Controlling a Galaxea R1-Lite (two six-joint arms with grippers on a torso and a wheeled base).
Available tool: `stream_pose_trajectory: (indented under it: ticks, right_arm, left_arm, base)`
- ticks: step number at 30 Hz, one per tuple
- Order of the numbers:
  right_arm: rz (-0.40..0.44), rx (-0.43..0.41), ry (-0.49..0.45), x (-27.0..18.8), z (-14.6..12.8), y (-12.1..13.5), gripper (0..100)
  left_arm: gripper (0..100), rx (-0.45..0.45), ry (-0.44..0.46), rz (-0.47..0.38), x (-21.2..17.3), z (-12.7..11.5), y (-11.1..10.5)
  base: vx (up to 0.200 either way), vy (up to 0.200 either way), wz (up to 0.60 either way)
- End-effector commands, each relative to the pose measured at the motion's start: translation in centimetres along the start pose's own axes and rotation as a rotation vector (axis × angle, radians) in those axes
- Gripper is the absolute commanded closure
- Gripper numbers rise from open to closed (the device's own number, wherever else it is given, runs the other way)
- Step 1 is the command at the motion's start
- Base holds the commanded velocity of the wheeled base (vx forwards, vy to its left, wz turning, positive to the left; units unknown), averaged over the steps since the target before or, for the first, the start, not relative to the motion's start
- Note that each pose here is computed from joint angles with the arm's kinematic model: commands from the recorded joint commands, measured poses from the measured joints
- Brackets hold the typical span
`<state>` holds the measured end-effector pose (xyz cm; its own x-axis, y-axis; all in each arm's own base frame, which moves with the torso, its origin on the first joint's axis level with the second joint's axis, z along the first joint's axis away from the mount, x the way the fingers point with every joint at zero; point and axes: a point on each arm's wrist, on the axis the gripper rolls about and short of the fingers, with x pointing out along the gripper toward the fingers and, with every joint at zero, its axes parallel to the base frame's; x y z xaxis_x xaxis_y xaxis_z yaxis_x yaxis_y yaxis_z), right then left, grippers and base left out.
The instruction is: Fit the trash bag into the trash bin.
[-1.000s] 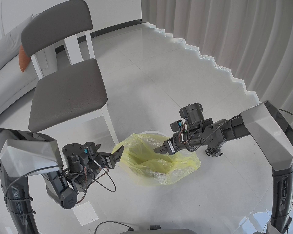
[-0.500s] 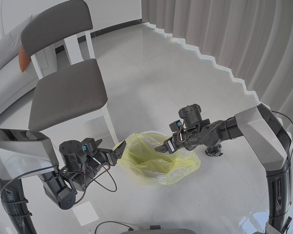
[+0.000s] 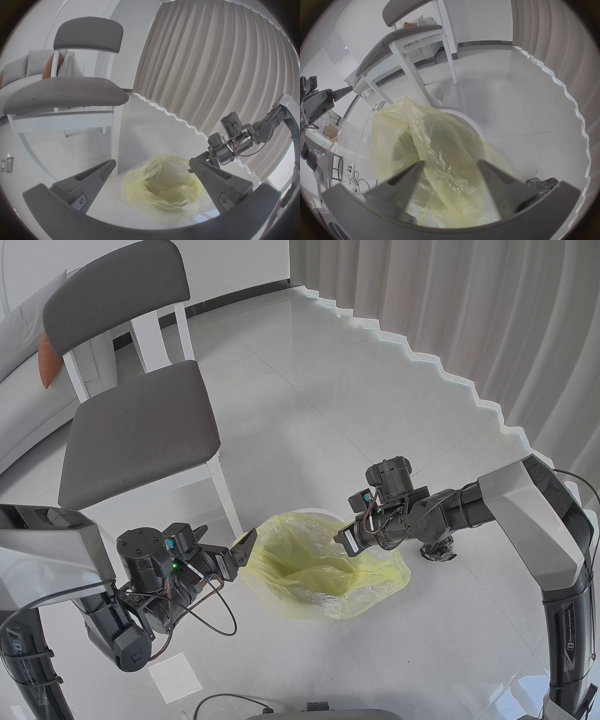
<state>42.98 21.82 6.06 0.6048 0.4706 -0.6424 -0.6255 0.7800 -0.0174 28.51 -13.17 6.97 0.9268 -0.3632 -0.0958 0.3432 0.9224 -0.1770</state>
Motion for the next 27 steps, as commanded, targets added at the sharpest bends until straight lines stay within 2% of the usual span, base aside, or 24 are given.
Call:
stream_pose_trajectory:
  ticks: [1,5,12,16,27]
  right_arm:
    - [0.0,0.007,0.006,0.1,-0.2,0.0,100]
    - [-0.001,0.009,0.004,0.1,-0.2,-0.1,100]
    - [-0.033,0.016,-0.076,-1.3,2.6,-1.6,100]
    - [-0.045,0.038,-0.078,-2.2,3.8,-2.3,100]
    - [-0.088,0.041,-0.131,-3.4,5.5,-2.3,100]
  left_arm:
    - [0,-0.002,-0.018,-0.002,-0.1,0.2,0.0]
    - [0,-0.001,-0.011,-0.003,-0.2,0.1,0.0]
    - [0,-0.005,0.003,0.003,-0.5,-0.1,0.2]
    - [0,-0.009,0.007,0.009,-0.6,-0.1,0.3]
    - [0,-0.018,0.031,0.027,-1.5,-0.3,0.9]
  base:
    - [0.0,0.0,0.0]
    - [0.0,0.0,0.0]
    - [0.0,0.0,0.0]
    - [0.0,0.0,0.0]
    - [0.0,0.0,0.0]
